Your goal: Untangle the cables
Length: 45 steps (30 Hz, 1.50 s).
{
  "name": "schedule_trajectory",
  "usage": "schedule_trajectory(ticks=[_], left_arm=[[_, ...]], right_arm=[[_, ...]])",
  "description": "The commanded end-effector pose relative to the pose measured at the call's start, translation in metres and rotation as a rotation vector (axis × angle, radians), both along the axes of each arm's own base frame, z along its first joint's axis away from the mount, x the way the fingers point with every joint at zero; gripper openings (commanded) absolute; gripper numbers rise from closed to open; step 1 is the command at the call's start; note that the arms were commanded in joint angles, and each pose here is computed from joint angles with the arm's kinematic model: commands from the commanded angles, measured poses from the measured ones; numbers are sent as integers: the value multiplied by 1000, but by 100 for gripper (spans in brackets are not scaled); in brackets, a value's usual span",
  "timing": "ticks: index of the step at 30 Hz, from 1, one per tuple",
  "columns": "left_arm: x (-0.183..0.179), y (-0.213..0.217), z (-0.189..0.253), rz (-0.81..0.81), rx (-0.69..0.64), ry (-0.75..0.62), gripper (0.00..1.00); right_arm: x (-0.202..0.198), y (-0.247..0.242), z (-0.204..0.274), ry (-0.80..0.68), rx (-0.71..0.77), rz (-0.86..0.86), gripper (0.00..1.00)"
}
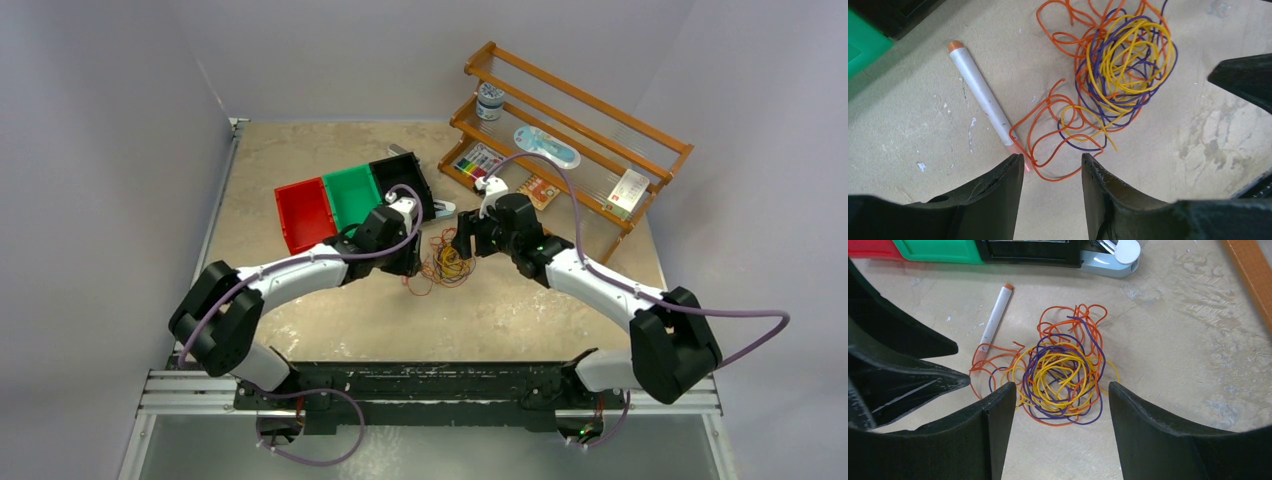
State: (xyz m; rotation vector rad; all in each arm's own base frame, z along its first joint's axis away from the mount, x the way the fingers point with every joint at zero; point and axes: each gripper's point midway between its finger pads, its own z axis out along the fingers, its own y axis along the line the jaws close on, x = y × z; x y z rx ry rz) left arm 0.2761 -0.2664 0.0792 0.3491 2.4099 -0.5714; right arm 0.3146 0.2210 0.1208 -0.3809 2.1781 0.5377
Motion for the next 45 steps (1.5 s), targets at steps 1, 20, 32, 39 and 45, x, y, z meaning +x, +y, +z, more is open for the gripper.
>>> schedule_trajectory(ticks=[1, 20, 32, 39, 45], left_arm=[[11, -6, -9, -14, 30, -38, 44], [32, -19, -25, -110, 102, -85, 28], [44, -13, 26, -35, 74, -187, 0], [45, -2, 87, 25, 11, -292, 0], [41, -7, 134, 1, -58, -343, 0]], right_arm=[[4, 8, 7, -20, 28, 31, 70], [2, 11, 3, -10, 28, 50, 70], [8, 7, 22, -84, 50, 20, 69], [11, 1, 51, -182, 108, -34, 70], [14, -2, 81, -285, 164, -54, 74]])
